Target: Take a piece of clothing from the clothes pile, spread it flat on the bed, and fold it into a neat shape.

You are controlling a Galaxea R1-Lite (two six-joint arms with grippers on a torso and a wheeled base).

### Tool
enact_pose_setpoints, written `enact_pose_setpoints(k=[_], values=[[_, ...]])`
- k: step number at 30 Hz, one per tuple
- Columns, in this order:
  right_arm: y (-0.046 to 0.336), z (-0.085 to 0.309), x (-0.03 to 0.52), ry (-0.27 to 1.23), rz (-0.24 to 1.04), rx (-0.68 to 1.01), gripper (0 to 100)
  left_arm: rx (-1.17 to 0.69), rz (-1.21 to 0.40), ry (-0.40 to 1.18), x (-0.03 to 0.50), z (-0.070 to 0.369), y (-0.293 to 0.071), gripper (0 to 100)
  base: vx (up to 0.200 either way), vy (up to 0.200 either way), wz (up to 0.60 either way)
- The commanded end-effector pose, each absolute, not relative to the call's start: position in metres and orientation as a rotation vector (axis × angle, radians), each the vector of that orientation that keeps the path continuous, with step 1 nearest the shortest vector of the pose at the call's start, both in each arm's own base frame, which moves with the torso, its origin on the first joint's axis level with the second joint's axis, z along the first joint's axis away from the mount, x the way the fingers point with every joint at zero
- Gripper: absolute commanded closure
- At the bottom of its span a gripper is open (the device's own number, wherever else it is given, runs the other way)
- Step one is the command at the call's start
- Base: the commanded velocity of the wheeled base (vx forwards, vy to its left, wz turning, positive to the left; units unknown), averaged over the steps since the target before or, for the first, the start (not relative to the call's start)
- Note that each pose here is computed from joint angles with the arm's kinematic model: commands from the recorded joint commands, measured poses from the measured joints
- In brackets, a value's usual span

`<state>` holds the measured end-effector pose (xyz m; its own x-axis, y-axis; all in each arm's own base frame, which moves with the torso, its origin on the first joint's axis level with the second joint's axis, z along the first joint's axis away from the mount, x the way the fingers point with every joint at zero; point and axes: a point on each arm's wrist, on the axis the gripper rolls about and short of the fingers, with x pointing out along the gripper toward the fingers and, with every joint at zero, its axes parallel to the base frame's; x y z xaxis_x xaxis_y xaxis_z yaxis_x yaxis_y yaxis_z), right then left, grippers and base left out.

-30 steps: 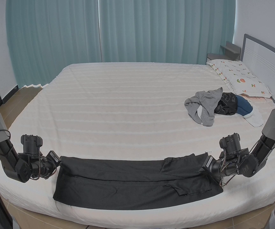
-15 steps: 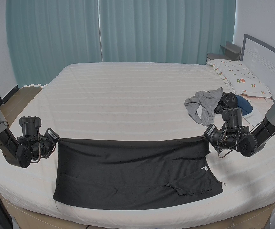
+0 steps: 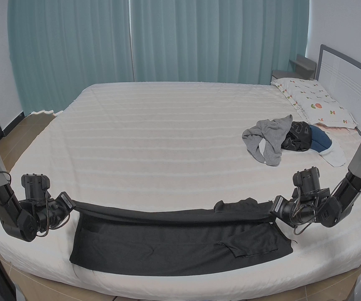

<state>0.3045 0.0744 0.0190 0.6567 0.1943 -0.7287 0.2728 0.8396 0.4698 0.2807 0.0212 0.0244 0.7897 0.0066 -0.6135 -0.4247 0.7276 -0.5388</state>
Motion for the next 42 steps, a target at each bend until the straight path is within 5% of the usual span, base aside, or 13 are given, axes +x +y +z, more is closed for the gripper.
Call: enact_pose_setpoints(k=[1,16,17,26,33,42], values=[[0.073,0.010,0.290,0.924,-0.042,0.541,100,-0.698,0.267,0.687,0.266,0.014,0.021,100,0.000,0.000,0.00],[0.072,0.000,0.292,0.953,-0.043,0.527,100,-0.652,0.263,0.779,0.258,-0.002,0.016,100,0.000,0.000,0.00],[0.073,0.000,0.293,0.952,-0.042,0.527,0,-0.652,0.263,0.779,0.258,-0.002,0.016,0,0.000,0.000,0.00],[0.056,0.028,0.312,0.838,-0.004,0.616,0,-0.657,0.248,0.730,0.261,0.009,0.016,0,0.000,0.000,0.00],[0.041,0.015,0.338,0.834,-0.008,0.680,0,-0.702,0.218,0.621,0.293,0.023,0.019,0,0.000,0.000,0.00],[0.037,0.003,0.347,0.860,-0.009,0.787,0,-0.741,0.245,0.677,0.327,-0.008,0.019,0,0.000,0.000,0.00]])
